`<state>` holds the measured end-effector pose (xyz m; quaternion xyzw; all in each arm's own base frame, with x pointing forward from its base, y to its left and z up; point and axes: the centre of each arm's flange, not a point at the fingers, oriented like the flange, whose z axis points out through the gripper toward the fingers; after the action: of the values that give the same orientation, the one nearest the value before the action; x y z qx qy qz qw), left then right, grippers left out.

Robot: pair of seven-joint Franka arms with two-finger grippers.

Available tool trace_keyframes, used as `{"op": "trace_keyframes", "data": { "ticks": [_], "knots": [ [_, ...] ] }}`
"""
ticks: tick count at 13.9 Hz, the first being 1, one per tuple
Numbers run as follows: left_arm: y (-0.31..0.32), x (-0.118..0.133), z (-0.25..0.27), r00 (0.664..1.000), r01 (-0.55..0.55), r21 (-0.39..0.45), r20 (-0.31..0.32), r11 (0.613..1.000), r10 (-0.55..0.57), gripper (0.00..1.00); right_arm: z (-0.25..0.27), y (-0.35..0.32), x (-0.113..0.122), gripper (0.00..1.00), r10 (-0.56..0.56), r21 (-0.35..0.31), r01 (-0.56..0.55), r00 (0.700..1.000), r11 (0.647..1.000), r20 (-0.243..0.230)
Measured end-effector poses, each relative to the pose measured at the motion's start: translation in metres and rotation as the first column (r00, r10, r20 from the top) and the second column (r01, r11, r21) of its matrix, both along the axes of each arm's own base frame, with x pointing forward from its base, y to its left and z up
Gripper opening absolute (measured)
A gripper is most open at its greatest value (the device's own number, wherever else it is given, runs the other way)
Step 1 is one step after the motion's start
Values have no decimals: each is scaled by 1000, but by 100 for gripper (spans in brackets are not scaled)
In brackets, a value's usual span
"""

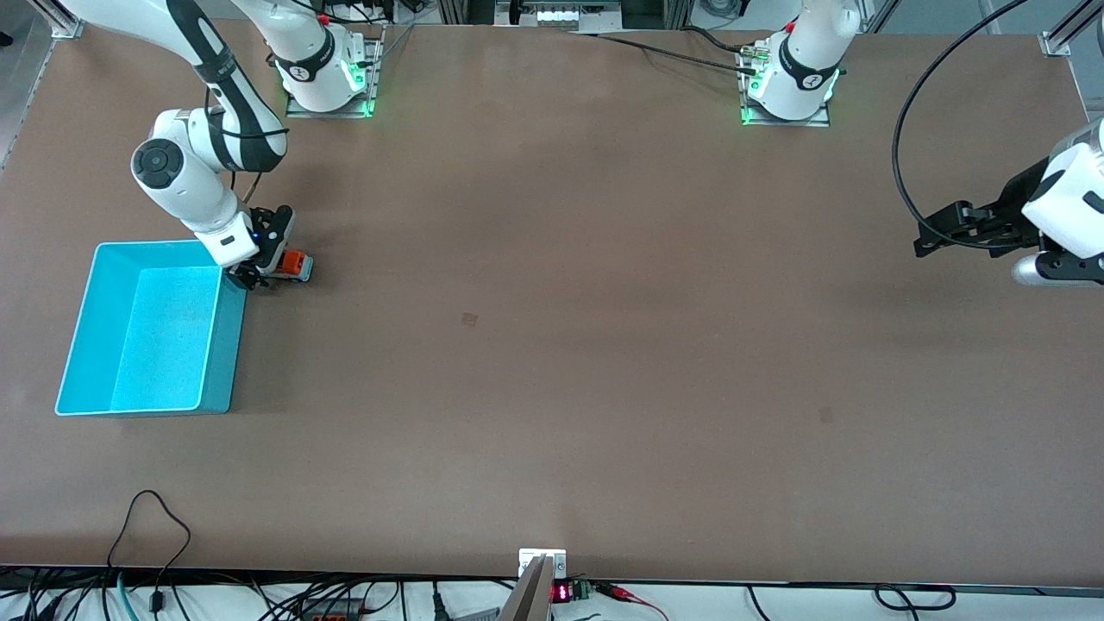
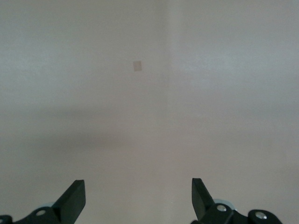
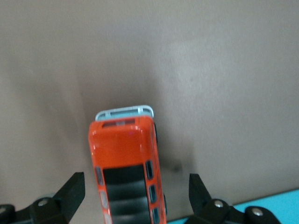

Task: Wind up bus and store in blue box
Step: 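Lower the right gripper and grasp the orange bus, then lift the bus with the right gripper over the cyan box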

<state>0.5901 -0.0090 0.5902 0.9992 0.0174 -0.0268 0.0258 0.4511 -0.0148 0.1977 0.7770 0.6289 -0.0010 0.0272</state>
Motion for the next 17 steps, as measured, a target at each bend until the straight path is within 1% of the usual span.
{"op": "trace_keyframes", "data": {
  "ticks": [3,4,6,7,9,10,11,12,13,14,15,17],
  "knots": [
    [14,2,1,1000,-14,-6,24,1000,14,100,3,12,4,60,22,5,-22,1000,1000,11],
    [14,3,2,999,-15,-7,35,1000,15,100,4,12,5,52,22,5,-22,1000,1000,14],
    [13,4,4,999,-13,-7,50,1000,14,100,5,9,6,52,10,5,-10,1000,1000,16],
    [13,4,4,999,-13,-7,52,1000,14,100,5,8,7,52,-13,6,13,1000,1000,19],
    [13,3,3,999,-14,-7,52,1000,14,100,11,10,12,52,-115,14,114,993,993,38],
    [14,3,2,999,-15,-7,51,1000,15,100,17,15,17,52,-191,22,191,980,981,49],
    [15,3,1,999,-17,-2,50,1000,17,100,25,21,23,52,-288,23,287,957,958,47],
    [17,3,0,999,-18,7,49,1000,18,100,35,25,29,52,-379,13,378,925,926,35],
    [18,3,0,999,-20,10,48,1000,19,100,50,28,38,52,-444,-2,445,895,896,29],
    [18,3,-1,999,-20,11,47,1000,20,100,68,29,50,52,-488,-14,489,872,872,27],
    [18,3,-1,999,-20,11,46,1000,20,100,88,28,63,52,-540,-15,540,842,842,16],
    [17,2,1,999,-19,11,48,1000,19,100,134,19,89,52,-633,16,633,774,774,-37]
  ]
}}
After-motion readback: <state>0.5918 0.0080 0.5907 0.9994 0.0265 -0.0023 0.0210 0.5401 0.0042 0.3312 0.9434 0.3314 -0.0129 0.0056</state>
